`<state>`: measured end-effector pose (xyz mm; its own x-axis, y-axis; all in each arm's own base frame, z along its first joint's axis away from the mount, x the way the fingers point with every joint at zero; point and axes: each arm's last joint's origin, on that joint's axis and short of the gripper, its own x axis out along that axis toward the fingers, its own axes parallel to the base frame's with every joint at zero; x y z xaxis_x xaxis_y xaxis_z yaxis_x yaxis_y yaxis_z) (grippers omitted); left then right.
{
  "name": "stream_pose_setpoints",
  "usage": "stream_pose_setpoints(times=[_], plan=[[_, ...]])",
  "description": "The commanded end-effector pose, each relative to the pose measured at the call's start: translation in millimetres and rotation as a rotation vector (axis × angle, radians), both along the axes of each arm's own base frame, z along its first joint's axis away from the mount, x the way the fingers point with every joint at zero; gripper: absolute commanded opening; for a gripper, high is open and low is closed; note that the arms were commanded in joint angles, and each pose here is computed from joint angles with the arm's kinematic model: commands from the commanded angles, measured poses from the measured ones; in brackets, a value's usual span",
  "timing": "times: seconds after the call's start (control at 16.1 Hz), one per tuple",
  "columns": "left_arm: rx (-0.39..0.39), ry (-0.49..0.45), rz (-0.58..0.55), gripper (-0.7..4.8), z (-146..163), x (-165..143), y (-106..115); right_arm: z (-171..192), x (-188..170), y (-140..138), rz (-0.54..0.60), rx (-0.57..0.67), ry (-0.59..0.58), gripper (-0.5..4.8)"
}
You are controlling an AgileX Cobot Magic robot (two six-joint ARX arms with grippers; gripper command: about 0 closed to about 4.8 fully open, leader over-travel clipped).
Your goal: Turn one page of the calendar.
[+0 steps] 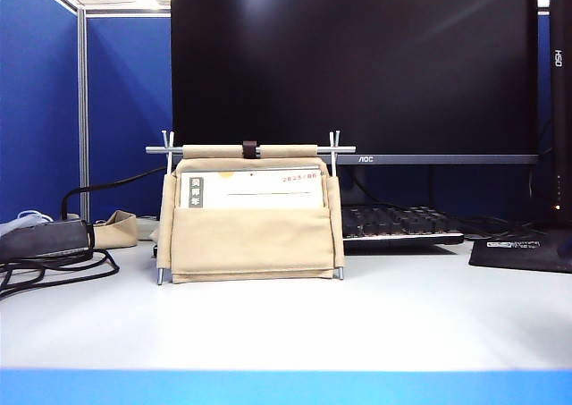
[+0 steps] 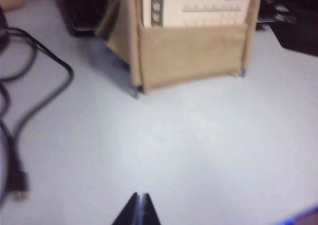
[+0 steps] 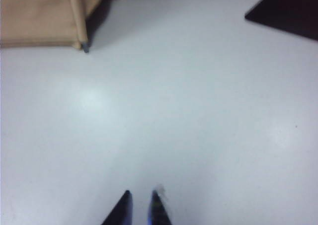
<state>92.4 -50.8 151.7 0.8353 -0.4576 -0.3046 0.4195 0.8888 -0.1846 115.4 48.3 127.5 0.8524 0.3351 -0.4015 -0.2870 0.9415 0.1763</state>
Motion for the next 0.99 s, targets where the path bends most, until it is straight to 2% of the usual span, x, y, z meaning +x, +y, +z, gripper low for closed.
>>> stream_pose_setpoints(times=[0.06, 0.43, 0.5, 0.56, 0.99], plan=[[-0.015, 0.033, -0.100, 0.17, -7, -2, -2, 2, 1, 0, 0.001, 0.010, -0.020, 0.52], [0.027, 0.087, -0.065, 0.24, -17, -3, -1, -2, -1, 0, 0.002, -0.005, 0.018, 0.52], [0.030, 0.094, -0.065, 0.24, -18, -3, 0, -3, -1, -1, 0.002, -0.011, 0.030, 0.39], [0.030, 0.095, -0.066, 0.24, -18, -3, 0, -5, -2, -1, 0.004, -0.015, 0.044, -0.06], [0.030, 0.095, -0.066, 0.24, -18, -3, 0, -5, -2, 0, 0.018, -0.011, 0.050, -0.06]])
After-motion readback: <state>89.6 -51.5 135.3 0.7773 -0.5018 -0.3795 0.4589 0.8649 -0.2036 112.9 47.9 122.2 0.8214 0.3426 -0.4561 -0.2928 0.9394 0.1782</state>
